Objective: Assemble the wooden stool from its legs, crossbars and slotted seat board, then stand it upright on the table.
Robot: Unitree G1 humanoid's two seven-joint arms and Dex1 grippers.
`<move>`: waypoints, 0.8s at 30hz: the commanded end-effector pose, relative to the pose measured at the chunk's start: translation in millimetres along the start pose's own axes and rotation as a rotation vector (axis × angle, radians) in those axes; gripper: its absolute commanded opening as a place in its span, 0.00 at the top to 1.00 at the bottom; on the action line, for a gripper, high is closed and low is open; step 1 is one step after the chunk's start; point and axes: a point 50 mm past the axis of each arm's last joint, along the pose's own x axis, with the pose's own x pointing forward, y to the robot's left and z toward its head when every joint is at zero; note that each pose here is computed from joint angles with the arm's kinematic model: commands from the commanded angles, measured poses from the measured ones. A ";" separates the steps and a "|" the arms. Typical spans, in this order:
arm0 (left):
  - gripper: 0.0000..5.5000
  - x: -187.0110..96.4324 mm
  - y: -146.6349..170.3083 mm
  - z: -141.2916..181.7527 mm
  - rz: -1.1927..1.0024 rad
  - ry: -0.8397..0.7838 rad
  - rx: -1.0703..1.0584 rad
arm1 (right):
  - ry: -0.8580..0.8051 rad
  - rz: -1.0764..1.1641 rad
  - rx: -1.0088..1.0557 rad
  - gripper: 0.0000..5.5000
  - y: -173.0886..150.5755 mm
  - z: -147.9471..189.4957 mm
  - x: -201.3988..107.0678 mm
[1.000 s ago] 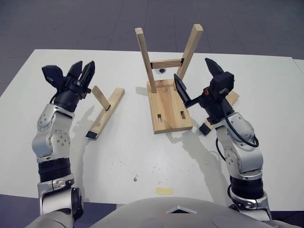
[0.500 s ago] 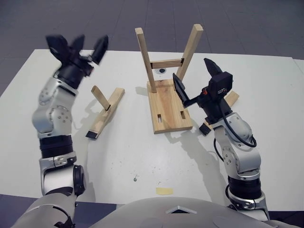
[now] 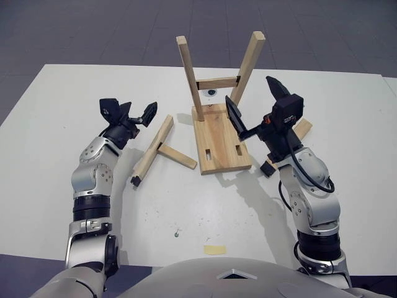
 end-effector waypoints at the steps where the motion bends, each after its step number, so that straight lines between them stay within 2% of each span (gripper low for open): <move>1: 0.02 -17.4 -17.5 2.7 -0.138 0.077 0.047 | 0.020 -0.018 -0.004 0.02 -2.1 -3.4 -2.9; 5: 0.02 -49.1 -9.3 -12.7 -0.175 0.310 0.218 | 0.025 -0.023 -0.003 0.02 -2.7 -4.5 -4.9; 7: 0.02 -59.6 -3.3 -20.7 -0.167 0.387 0.239 | 0.028 -0.020 0.001 0.02 -2.3 -5.4 -4.8; 12: 0.02 -60.0 8.4 -39.3 -0.172 0.496 0.258 | 0.028 -0.039 -0.002 0.02 -2.4 -5.5 -6.0; 16: 0.14 -63.8 14.1 -48.9 -0.185 0.557 0.302 | 0.028 -0.040 -0.006 0.02 -3.2 -5.6 -5.7; 20: 0.24 -69.9 19.8 -43.5 -0.209 0.600 0.404 | 0.033 -0.036 -0.007 0.02 -3.7 -6.3 -5.9; 24: 0.26 -69.3 22.2 -35.3 -0.225 0.606 0.478 | 0.034 -0.034 -0.011 0.02 -2.7 -6.6 -5.1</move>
